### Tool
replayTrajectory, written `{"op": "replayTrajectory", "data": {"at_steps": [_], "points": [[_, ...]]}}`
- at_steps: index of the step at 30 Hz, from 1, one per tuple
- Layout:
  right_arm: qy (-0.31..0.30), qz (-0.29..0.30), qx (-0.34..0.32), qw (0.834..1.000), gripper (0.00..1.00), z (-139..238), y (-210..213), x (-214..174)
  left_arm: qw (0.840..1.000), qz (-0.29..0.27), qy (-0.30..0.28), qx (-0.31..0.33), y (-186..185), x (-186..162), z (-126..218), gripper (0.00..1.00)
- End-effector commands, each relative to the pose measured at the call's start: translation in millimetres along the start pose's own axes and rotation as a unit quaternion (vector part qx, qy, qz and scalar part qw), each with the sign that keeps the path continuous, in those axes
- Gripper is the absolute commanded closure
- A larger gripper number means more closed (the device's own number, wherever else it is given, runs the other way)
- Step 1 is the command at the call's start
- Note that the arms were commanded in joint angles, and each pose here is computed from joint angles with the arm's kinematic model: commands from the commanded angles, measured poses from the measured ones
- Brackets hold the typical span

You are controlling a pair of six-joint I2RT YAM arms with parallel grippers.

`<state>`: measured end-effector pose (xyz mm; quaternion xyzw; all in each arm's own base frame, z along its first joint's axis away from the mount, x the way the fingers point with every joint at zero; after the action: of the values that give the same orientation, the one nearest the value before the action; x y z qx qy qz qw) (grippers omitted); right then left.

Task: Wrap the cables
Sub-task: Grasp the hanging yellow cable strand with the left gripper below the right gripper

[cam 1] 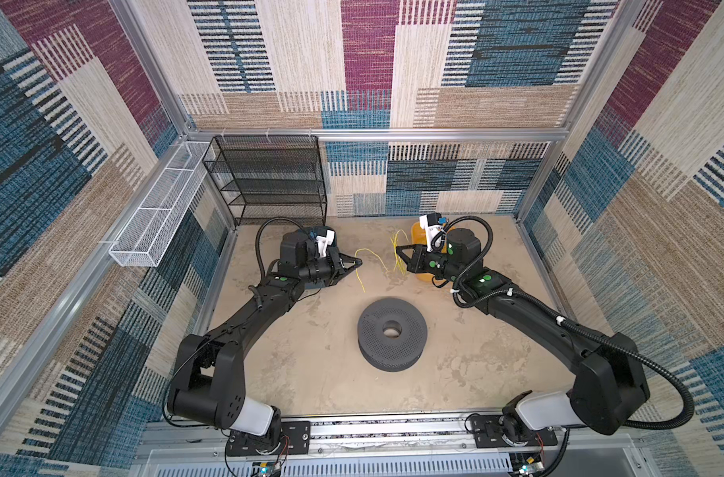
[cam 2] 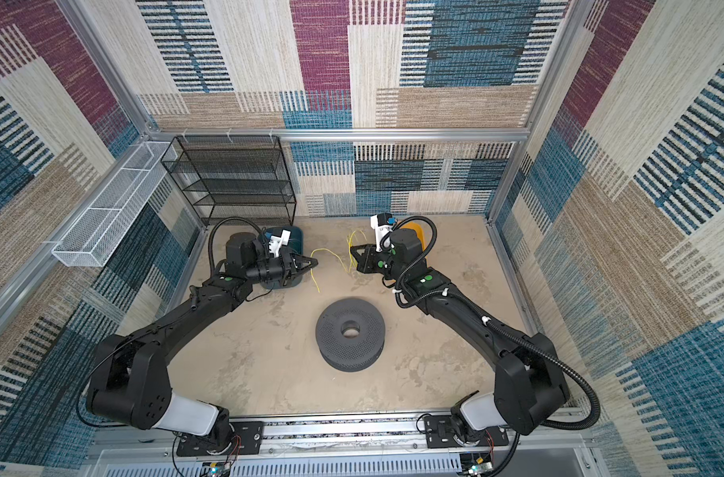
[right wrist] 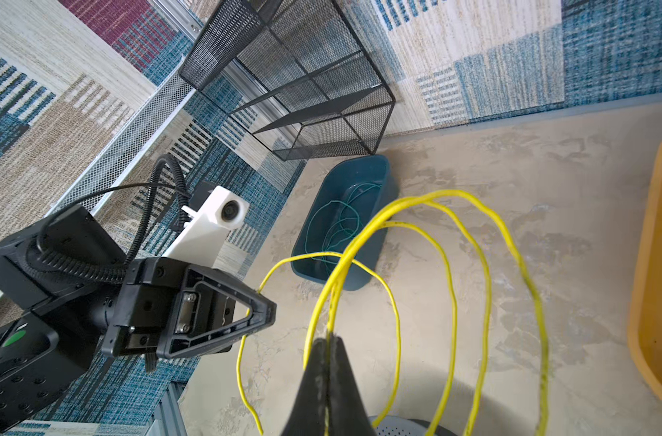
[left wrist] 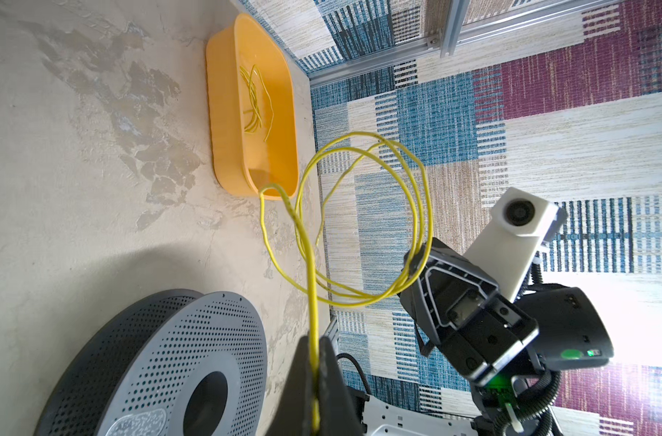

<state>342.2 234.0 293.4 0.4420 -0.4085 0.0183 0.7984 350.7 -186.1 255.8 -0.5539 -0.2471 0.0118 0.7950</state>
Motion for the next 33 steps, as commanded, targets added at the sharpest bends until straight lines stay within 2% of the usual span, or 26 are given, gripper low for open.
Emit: {"op": "replayTrajectory", "data": {"at_steps": [1,4,8,18,20,23,26,28,33], "points": [[-0.016,-0.001,-0.002,1.0,0.89,-2.0,-1.3,4.6,1.0,-0.016,-0.007,0.0,-2.0,2.4,1.7,1.0],[0.002,-0.001,0.008,1.0,0.86,-6.6,-1.7,-1.0,1.0,-0.017,-0.006,-0.002,-2.8,2.0,1.8,1.0],[0.03,-0.001,0.027,0.999,0.74,-12.3,0.4,-7.3,1.0,-0.019,-0.005,-0.005,-3.3,2.4,1.2,1.0],[0.014,0.004,0.022,1.0,0.69,3.8,6.1,-4.1,0.999,-0.038,-0.015,-0.016,-9.3,4.4,3.5,1.0],[0.008,0.01,0.02,1.0,0.67,9.0,8.2,-2.3,0.999,-0.048,-0.023,-0.009,-9.0,4.4,4.9,1.0],[0.017,0.023,0.045,0.999,0.63,11.9,21.2,-0.6,0.996,-0.071,-0.031,0.038,-5.9,3.5,10.6,1.0],[0.027,0.049,0.05,0.997,0.6,6.7,39.0,-1.5,0.985,-0.121,-0.039,0.113,-4.9,4.2,18.4,1.0],[0.032,0.06,0.047,0.997,0.59,1.2,49.5,-4.1,0.968,-0.163,-0.056,0.182,-2.3,7.5,25.7,1.0],[0.012,0.076,0.041,0.996,0.58,1.6,63.1,-2.5,0.92,-0.266,-0.077,0.278,-6.8,9.7,35.4,1.0]]}}
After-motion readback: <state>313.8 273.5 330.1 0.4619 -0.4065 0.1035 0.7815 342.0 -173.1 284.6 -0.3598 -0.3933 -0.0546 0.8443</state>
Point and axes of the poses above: each gripper's point midway between its finger pads, its own z axis back along the fingers, its own y axis along the line the jaws close on, x = y × z, the point moved 5 cm from there along z, back along the fingers, and after that the axes turned 7 degrees about -z, right-handed, at the moved point
